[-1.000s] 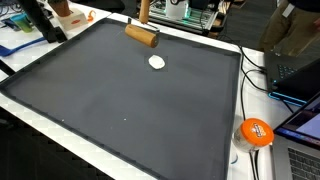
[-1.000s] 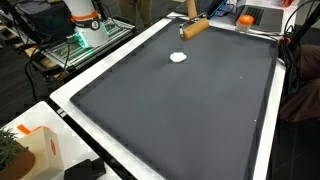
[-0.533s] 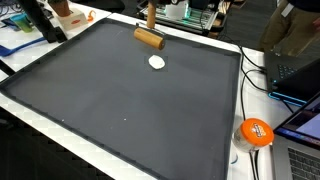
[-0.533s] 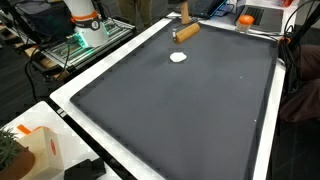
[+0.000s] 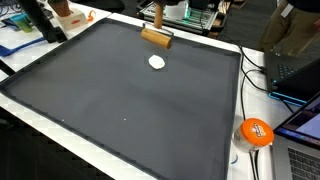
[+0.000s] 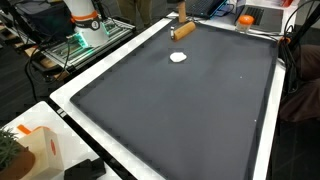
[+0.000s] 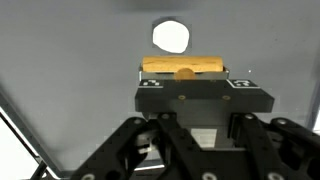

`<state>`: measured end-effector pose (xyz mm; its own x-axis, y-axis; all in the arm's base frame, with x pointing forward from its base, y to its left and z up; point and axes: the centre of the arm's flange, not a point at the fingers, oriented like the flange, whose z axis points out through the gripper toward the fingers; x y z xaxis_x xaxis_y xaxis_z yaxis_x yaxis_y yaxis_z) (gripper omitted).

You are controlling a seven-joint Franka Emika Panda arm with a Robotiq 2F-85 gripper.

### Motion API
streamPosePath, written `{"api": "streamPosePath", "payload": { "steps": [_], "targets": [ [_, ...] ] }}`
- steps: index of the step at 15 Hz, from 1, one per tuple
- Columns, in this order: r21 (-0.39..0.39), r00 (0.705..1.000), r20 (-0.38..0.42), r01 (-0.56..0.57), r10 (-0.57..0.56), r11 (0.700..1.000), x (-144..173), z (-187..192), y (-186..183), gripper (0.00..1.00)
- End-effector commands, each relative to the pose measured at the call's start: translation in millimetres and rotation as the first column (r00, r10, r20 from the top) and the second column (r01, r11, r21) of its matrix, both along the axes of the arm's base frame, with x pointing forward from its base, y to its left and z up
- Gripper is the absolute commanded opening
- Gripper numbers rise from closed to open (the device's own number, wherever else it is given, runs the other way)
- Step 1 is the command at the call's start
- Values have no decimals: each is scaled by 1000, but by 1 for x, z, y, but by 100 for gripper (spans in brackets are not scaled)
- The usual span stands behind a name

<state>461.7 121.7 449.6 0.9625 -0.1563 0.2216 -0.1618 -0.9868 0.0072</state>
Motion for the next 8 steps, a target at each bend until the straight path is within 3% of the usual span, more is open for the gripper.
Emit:
{"api": "streamPosePath", "payload": {
  "steps": [1, 8],
  "targets": [
    [-4, 1000, 22, -19, 19, 1000, -18, 1, 7, 22],
    [-20, 997, 83, 1, 1, 1000, -27, -16, 10, 22]
  ]
}}
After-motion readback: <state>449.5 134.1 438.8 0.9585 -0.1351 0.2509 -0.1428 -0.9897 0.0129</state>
